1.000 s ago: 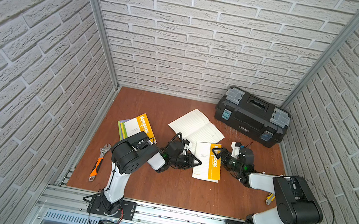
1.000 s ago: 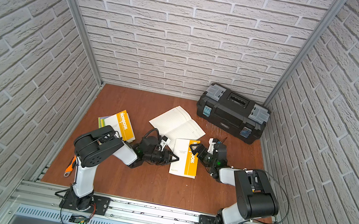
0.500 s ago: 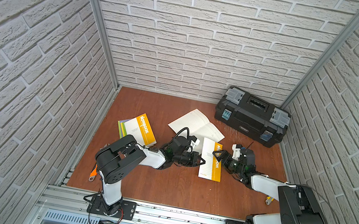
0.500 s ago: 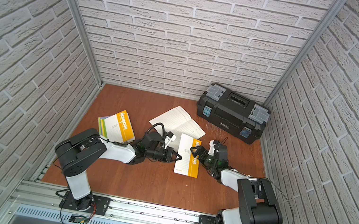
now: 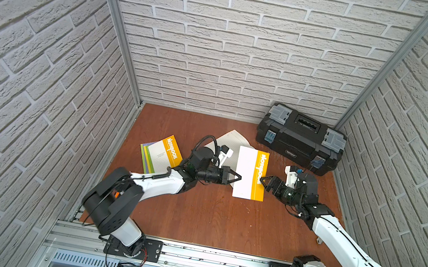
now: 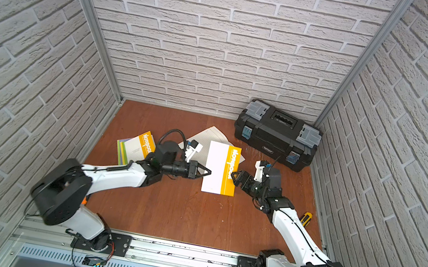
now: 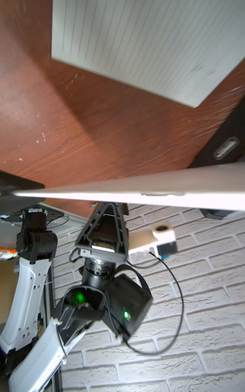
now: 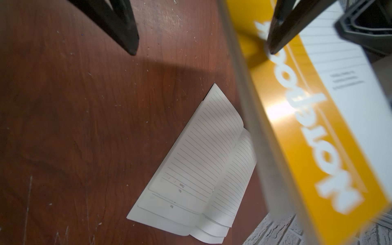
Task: Close the notebook
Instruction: Pick up the notebook from the center of the board, then place the notebook at the notebook.
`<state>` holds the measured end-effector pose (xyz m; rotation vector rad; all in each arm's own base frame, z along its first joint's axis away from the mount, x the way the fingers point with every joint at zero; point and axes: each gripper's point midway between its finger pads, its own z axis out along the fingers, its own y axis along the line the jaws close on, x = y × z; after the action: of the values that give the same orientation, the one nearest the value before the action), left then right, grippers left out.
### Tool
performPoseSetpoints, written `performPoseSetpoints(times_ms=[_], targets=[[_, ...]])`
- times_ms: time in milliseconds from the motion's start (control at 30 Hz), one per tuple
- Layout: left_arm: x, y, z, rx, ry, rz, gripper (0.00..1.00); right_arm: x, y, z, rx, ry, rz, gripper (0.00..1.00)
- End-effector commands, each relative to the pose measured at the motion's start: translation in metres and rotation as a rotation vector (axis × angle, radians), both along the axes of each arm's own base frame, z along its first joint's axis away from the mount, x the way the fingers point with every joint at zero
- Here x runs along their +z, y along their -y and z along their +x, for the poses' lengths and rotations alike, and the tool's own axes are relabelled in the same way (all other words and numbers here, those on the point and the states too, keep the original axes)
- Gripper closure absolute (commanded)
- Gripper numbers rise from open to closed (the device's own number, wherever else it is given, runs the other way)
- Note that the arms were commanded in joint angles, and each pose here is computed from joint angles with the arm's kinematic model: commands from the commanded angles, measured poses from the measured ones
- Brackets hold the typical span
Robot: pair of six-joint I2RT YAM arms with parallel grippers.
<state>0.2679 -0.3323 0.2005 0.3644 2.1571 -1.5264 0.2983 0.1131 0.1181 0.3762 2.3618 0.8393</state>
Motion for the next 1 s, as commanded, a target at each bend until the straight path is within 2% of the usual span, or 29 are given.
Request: performPoseSetpoints(times_ms=[0,133,233,367,567,967], targets=[[0.007,-0.046,0.008,0.07,0.103,0.118,1.0,-0.011,-0.004,-0.007,0.029,-0.029,0.009,0.06],[0.011,-0.111,0.023,0.223,0.106,0.172,1.0,-0.017,-0.007,-0.006,0.043,-0.039,0.015,0.06],[0.021,-0.154,0.031,0.337,0.117,0.165,1.0,-0.018,-0.009,-0.003,0.041,-0.036,0.029,0.06],[0.021,-0.199,0.038,0.433,0.055,0.144,1.0,-0.019,-0.012,0.0,0.053,-0.036,0.044,0.06],[0.003,-0.24,0.05,0.52,-0.08,0.087,1.0,-0.023,-0.015,-0.001,0.066,-0.037,0.051,0.06],[-0.027,-0.296,0.058,0.631,-0.252,0.005,1.0,-0.032,-0.019,-0.002,0.089,-0.039,0.068,0.06]])
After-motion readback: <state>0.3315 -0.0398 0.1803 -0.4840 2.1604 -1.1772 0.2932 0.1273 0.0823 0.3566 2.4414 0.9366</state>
